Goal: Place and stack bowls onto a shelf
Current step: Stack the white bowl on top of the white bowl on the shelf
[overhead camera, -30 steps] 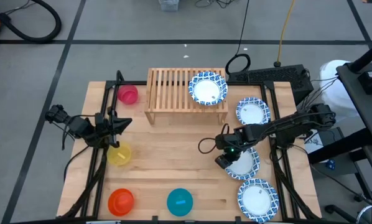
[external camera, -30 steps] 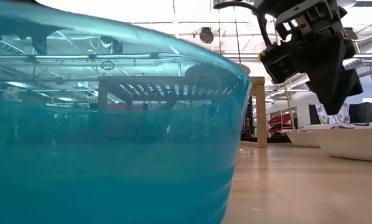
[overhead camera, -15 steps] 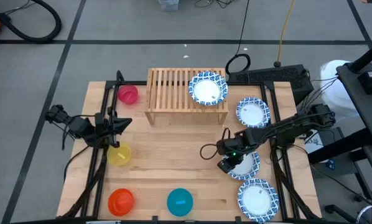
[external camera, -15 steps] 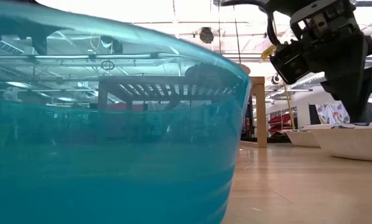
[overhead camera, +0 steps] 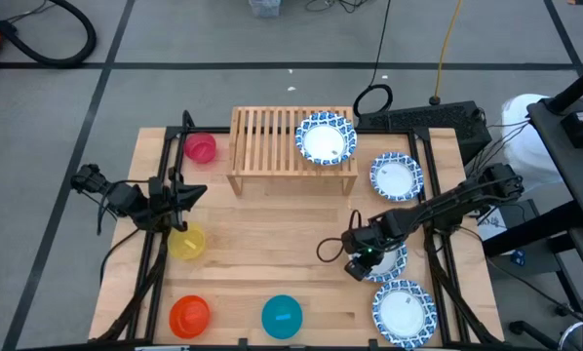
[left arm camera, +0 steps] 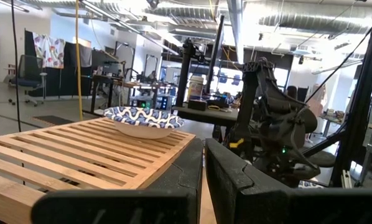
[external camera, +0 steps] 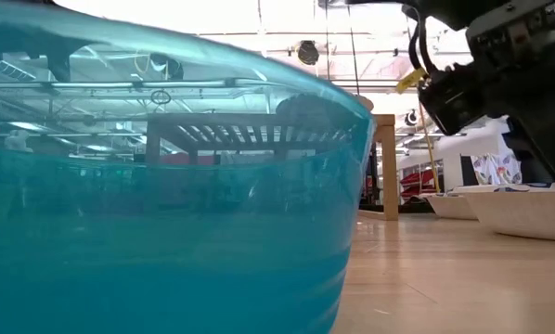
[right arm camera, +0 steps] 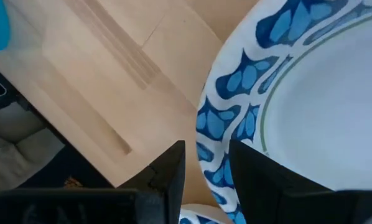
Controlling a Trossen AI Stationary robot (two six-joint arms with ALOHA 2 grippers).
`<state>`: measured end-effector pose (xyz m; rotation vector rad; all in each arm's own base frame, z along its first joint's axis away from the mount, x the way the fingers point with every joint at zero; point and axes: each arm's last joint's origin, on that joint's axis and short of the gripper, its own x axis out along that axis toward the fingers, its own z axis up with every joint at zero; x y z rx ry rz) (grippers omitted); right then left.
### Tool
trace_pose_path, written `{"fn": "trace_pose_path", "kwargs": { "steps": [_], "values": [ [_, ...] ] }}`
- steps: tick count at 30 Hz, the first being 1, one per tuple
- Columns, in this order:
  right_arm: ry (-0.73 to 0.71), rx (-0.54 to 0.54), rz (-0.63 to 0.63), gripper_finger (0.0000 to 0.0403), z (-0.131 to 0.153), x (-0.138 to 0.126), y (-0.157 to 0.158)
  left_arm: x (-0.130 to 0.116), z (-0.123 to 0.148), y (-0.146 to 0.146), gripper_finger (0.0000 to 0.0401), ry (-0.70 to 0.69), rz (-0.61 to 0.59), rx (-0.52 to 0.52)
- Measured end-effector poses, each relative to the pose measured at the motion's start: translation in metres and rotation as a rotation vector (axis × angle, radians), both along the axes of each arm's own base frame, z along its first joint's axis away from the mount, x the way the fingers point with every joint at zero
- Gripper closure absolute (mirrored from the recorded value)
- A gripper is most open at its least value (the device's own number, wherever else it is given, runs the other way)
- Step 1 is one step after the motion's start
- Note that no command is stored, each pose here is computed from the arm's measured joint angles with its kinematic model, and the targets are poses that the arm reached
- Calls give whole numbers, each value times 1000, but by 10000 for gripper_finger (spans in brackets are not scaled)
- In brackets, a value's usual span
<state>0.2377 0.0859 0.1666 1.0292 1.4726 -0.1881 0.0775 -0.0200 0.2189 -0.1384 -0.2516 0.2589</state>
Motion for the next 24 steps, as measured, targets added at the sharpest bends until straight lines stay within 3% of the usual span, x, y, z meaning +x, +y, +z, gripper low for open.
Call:
{"fn": "trace_pose_path", "kwargs": {
  "steps": [16, 24],
  "values": [
    [22, -66, 31, 288, -15, -11, -4, 0, 0, 0, 377, -3, -1, -6],
    [26, -67, 36, 341, -24, -17, -6, 0, 0, 0, 377, -3, 0, -5]
  ]
}}
